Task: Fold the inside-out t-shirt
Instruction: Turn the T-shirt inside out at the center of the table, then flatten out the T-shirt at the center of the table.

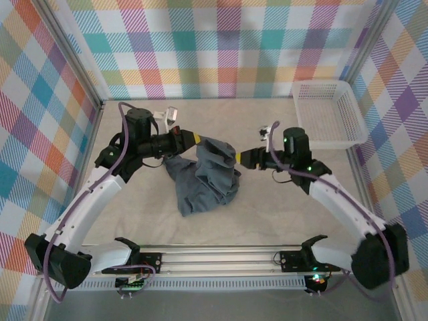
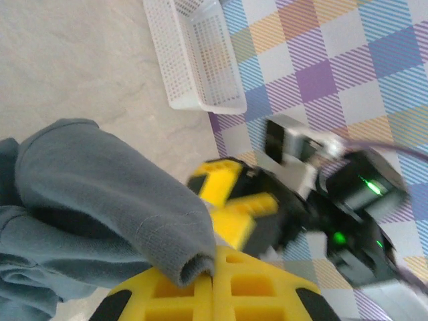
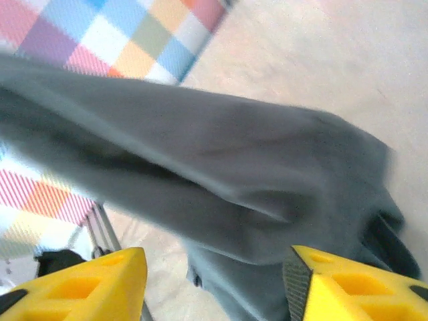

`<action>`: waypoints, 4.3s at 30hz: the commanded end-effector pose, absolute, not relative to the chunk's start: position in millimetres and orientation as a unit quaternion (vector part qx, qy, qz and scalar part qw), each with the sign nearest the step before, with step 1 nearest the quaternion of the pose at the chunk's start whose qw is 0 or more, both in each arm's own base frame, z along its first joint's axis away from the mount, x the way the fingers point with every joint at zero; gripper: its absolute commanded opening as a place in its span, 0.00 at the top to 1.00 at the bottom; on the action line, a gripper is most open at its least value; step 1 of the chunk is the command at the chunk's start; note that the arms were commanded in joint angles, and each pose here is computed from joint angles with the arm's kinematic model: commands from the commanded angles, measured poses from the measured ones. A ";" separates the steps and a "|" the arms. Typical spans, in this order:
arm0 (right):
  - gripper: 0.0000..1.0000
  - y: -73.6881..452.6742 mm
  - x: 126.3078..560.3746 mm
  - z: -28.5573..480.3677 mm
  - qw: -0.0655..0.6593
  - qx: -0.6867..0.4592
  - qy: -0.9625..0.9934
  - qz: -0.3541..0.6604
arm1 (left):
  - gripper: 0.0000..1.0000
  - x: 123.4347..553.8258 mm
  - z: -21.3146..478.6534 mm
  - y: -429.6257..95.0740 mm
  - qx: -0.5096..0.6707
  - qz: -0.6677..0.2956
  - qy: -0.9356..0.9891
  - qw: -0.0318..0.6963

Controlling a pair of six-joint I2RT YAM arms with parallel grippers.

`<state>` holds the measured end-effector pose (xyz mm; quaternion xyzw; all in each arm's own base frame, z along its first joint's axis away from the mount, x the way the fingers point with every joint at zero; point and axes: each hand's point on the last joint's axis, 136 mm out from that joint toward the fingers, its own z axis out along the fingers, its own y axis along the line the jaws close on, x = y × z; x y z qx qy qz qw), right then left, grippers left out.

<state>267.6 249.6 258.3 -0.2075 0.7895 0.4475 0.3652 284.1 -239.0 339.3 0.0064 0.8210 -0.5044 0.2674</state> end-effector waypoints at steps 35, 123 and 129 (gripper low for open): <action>1.00 307.3 243.2 354.6 0.330 -0.310 0.636 0.624 | 0.45 278.9 353.7 -209.9 0.083 -0.464 0.812 0.343; 1.00 245.5 347.0 194.7 0.205 0.027 0.901 0.382 | 1.00 361.1 330.4 -280.6 0.127 -0.337 0.894 0.266; 1.00 225.8 335.4 279.1 0.378 -0.050 0.840 0.387 | 1.00 319.5 404.8 -219.2 0.083 -0.318 0.857 0.397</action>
